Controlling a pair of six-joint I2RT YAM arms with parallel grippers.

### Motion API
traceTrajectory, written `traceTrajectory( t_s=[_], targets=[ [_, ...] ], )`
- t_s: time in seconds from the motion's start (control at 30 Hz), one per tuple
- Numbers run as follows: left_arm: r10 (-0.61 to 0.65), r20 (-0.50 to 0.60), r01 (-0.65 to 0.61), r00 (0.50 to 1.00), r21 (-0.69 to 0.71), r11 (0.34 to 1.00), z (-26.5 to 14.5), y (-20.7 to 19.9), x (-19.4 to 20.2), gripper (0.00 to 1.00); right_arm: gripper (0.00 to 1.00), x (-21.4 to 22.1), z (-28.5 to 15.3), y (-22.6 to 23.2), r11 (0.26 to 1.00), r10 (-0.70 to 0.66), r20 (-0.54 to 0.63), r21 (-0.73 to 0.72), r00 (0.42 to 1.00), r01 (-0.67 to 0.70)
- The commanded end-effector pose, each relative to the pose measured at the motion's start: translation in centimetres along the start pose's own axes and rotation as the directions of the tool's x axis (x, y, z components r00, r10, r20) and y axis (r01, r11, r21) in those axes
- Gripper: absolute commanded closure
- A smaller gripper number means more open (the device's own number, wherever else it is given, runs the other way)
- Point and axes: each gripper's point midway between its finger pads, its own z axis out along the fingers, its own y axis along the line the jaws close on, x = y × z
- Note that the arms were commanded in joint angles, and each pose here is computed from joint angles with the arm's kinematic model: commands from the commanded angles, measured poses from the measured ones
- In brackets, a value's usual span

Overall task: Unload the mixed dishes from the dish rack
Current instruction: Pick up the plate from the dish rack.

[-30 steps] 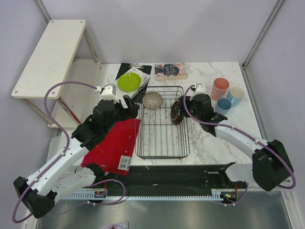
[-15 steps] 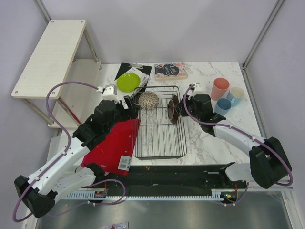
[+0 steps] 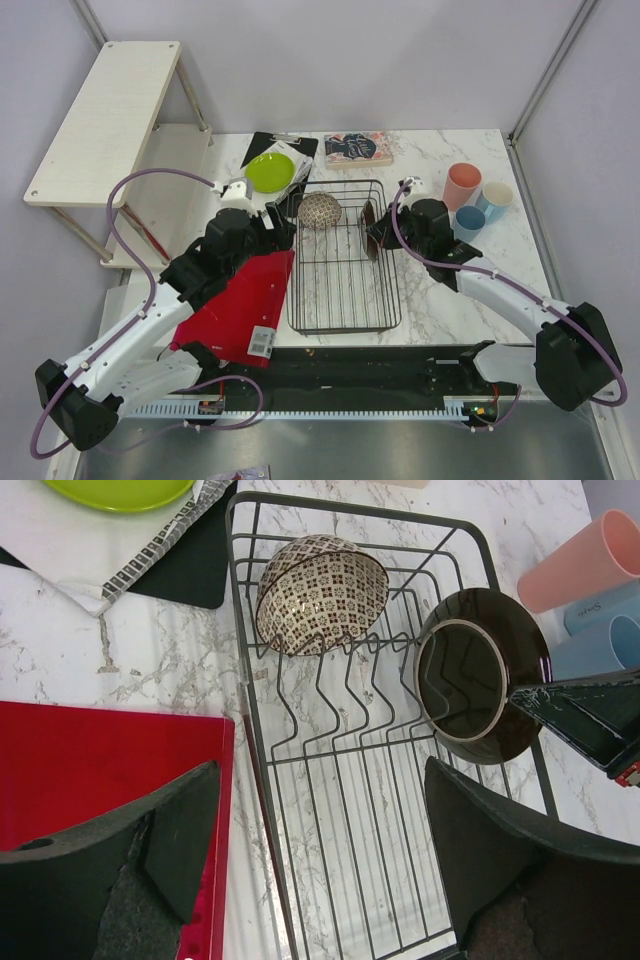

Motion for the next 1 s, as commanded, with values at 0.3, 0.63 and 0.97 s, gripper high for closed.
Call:
traceTrajectory(
  t_s=[0.3,0.63,0.97],
  targets=[
    [-0.027,0.009,0.026,1.0,0.034,0.999,0.0,-0.9,-0.4,0.13,1.0,-5.8,-3.1,4.6,0.985,-0.07,0.133,-0.15,0.989,0.09],
    [-0.015,0.02,0.014,1.0,0.032,0.999,0.1,-1.1,-1.0,0.14,1.0,-9.8,-7.7,8.4,0.945,-0.164,0.23,-0.242,0.959,0.219],
    [0.063,0.059,-0.064,0.996,0.021,0.998,0.4,-2.1,-3.9,0.19,1.0,-5.3,-9.5,9.3,0.738,-0.637,0.329,0.0,0.697,0.675]
  ],
)
